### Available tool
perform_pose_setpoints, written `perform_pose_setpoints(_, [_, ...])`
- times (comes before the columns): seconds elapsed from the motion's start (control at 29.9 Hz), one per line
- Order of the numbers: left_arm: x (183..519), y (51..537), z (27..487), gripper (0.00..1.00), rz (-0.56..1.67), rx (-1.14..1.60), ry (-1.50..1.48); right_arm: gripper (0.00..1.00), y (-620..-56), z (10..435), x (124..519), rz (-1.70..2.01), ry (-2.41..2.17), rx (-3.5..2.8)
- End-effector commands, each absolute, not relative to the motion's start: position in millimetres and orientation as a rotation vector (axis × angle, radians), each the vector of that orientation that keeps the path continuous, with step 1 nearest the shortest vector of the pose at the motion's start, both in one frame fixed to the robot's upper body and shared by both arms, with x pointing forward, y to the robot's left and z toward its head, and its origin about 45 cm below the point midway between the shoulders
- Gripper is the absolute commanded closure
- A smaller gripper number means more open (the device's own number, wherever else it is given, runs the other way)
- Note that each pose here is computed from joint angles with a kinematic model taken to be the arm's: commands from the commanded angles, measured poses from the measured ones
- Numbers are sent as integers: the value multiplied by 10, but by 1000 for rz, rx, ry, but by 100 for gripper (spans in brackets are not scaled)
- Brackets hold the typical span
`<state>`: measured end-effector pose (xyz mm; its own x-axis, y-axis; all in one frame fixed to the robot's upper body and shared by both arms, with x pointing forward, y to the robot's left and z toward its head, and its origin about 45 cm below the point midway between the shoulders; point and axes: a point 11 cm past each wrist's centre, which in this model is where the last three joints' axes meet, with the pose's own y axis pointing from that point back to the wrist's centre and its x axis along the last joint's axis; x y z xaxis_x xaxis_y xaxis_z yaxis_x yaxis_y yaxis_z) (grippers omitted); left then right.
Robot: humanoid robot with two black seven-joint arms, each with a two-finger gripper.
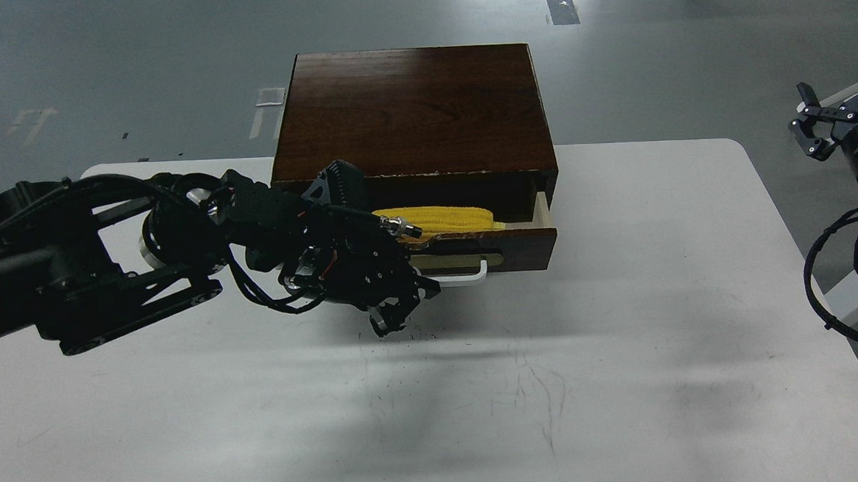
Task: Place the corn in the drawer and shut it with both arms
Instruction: 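Push the drawer front with the left hand into the box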
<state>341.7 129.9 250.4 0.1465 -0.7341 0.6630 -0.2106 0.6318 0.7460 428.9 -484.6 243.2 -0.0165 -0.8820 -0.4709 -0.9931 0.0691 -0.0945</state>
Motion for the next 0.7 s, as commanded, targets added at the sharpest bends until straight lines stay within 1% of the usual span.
perform_pose_setpoints(0.0, [3477, 1318, 2490, 100, -442, 878, -1403, 0, -4847, 2427, 4286, 370, 1949, -1861])
perform_pose_setpoints(0.1, [3515, 1347, 2478, 100, -434, 892, -1396, 0, -4842, 2427, 4287, 371, 1948, -1862])
perform_pose_setpoints(0.27, [3695, 1460, 2403, 100, -398, 954, -1358, 0, -4841, 2434, 4292, 369, 1946, -1862])
perform_pose_setpoints(0.5, [3728, 1453, 2397, 100, -392, 960, -1356, 0, -4842, 2427, 4287, 371, 1948, -1862])
perform_pose_setpoints(0.67, [3855, 1541, 2403, 100, -364, 1003, -1342, 0, -4842, 2427, 4287, 371, 1948, -1862])
